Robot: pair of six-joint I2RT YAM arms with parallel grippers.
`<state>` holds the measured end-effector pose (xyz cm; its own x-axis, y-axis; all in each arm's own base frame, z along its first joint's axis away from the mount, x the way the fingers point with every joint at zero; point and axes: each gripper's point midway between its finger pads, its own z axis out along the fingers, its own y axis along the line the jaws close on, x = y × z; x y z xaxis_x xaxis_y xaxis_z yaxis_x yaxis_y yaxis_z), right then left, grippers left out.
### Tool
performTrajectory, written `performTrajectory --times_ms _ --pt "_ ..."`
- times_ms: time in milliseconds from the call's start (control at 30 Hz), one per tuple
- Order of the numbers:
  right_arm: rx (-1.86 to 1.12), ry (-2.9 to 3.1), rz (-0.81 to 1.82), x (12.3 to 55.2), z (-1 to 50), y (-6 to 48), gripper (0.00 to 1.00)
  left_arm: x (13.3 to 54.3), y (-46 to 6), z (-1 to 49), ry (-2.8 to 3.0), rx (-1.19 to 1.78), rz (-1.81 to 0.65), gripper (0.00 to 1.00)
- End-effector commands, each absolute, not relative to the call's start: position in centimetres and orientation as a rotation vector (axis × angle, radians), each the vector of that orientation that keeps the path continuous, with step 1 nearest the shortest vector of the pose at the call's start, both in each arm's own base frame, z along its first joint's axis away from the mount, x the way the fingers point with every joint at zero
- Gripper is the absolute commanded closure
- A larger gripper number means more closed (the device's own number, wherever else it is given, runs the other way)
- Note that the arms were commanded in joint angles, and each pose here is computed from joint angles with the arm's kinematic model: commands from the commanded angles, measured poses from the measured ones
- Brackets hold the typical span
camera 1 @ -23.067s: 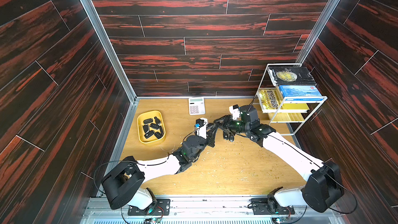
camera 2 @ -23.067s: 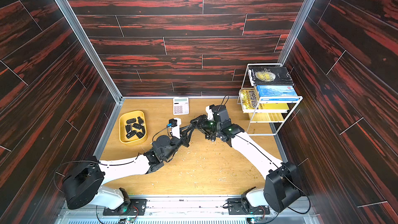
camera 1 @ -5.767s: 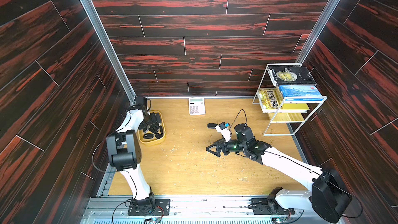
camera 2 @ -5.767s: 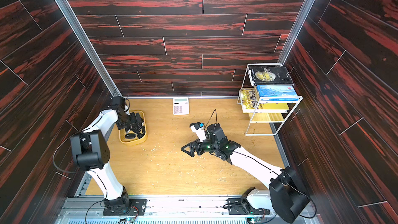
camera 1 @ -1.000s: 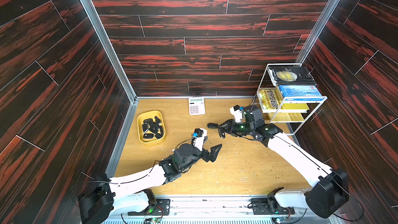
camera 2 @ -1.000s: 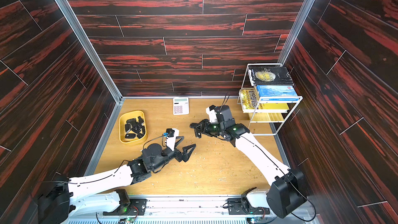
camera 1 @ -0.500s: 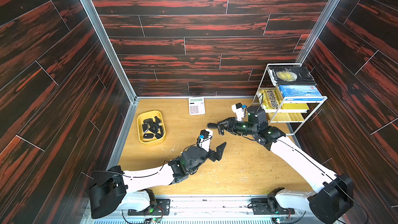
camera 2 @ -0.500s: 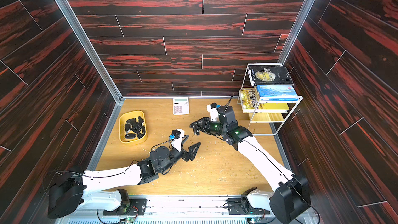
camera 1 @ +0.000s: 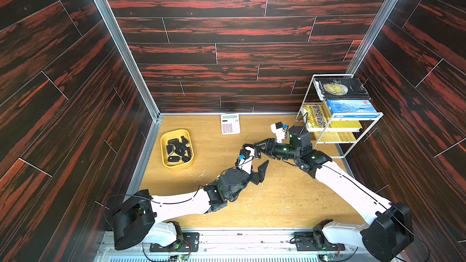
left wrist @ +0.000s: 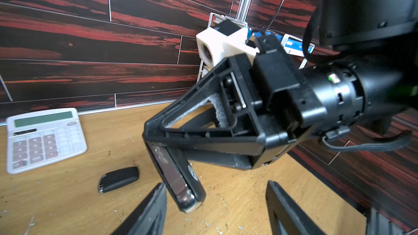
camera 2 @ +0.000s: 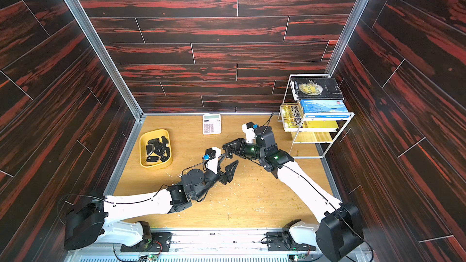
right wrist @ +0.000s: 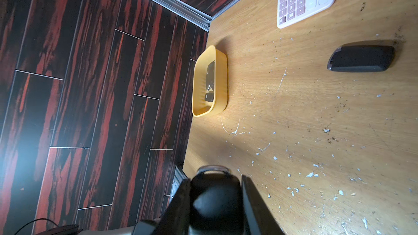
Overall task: Place the car key into the storage box
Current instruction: Pick up the car key from the center of the board.
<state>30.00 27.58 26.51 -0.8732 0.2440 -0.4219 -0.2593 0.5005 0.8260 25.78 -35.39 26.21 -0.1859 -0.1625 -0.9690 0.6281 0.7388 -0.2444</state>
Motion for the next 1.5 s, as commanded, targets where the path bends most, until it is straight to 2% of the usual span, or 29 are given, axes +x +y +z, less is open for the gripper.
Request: performTrajectory --times_ms 0,300,500,733,900,1267,1333,1467 --pt "-0.037 2.229 1.391 30.1 27.4 28.2 0.70 26.0 -34.9 24.5 1.649 0.425 -0.642 0.26" --pt "-0.042 2.201 1.410 30.1 27.8 28.3 0.70 26.0 -32.9 24.7 1.601 0.297 -0.678 0.25" --pt "-0.040 2.173 1.460 29.7 27.8 28.5 0.70 26.0 -33.4 25.7 1.549 0.242 -0.767 0.26" --pt "-0.024 2.159 1.474 29.3 27.5 28.3 0.70 26.5 -33.2 26.7 1.499 0.159 -0.801 0.30" --pt "-0.023 2.112 1.526 28.9 28.4 28.4 0.70 26.9 -33.2 26.3 1.503 0.135 -0.790 0.38" --pt "-0.041 2.117 1.534 28.8 28.3 28.9 0.69 27.1 -33.6 26.1 1.494 0.121 -0.808 0.45" --pt "-0.041 2.119 1.532 28.8 28.2 28.9 0.69 27.0 -33.6 26.2 1.491 0.121 -0.810 0.52" --pt "-0.039 2.123 1.527 28.8 27.9 29.0 0.69 27.1 -33.8 26.4 1.490 0.124 -0.813 0.55"
